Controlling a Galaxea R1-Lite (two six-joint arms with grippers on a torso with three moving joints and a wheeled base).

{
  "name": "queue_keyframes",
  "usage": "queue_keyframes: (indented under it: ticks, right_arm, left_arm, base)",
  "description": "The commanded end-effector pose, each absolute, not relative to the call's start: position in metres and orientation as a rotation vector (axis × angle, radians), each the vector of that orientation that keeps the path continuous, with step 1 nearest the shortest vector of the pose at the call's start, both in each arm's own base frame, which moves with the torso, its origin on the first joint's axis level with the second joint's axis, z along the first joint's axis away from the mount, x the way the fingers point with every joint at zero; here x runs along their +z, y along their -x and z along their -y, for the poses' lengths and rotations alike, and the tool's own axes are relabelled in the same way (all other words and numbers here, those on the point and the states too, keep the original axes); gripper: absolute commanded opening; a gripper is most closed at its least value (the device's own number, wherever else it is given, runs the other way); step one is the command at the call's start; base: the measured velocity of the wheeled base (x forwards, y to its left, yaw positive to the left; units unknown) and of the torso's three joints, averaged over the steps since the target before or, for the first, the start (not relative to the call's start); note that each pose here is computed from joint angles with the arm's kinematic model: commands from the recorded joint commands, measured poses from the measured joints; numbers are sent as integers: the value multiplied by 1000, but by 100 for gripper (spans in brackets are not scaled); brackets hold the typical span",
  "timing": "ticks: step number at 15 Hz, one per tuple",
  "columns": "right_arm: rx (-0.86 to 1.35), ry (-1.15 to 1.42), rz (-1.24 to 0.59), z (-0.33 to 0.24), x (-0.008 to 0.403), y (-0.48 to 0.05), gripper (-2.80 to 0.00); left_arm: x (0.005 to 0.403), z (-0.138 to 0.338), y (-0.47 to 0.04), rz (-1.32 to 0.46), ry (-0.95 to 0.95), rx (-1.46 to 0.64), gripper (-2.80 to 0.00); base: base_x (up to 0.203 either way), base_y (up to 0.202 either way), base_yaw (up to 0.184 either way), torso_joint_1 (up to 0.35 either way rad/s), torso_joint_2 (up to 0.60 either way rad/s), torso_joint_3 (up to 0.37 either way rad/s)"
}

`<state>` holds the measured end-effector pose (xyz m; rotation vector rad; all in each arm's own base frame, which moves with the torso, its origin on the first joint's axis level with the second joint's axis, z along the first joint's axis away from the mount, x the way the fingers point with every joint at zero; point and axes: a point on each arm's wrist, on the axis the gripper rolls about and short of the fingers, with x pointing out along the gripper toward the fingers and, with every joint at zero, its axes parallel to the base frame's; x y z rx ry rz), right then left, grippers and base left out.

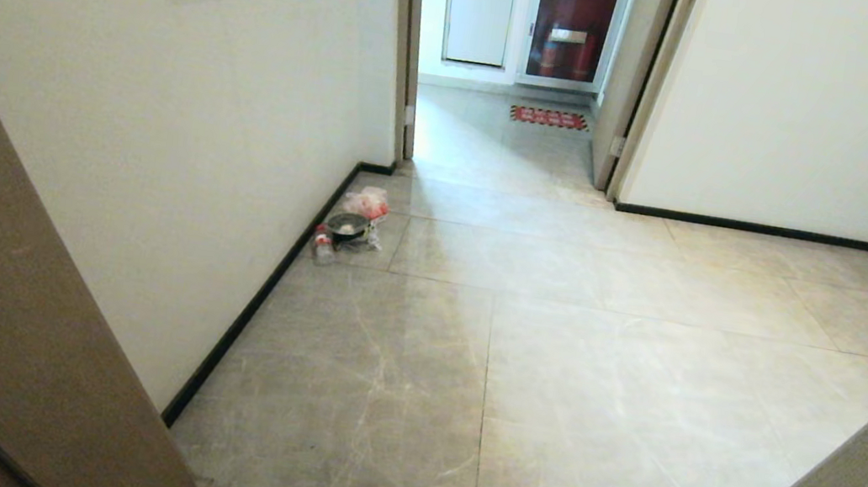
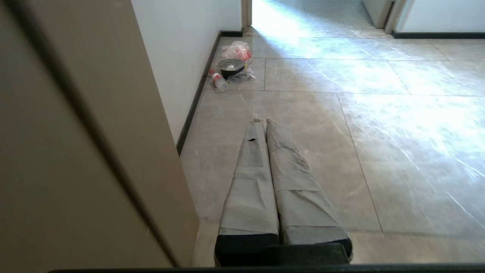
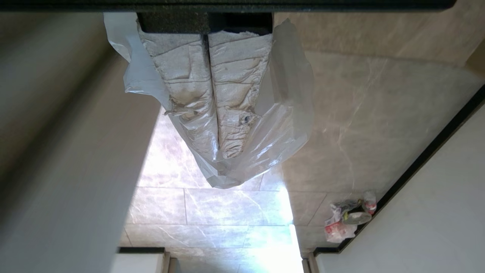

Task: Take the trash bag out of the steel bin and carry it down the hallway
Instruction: Put the trash bag at the door

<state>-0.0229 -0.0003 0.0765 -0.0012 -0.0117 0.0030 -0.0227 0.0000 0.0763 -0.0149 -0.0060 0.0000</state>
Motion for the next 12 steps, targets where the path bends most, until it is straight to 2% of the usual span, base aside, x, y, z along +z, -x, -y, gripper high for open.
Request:
queue_keyframes:
  ticks: [1, 12]
  right_arm:
    - [3, 1, 12, 0, 77, 23, -280]
    - [3, 1, 12, 0, 77, 23, -280]
  left_arm:
    - [76, 0, 23, 6, 15, 0, -280]
    - [76, 0, 23, 6, 15, 0, -280]
  base:
    - [190, 0, -2, 2, 7, 2]
    - [190, 0, 2, 3, 3, 2]
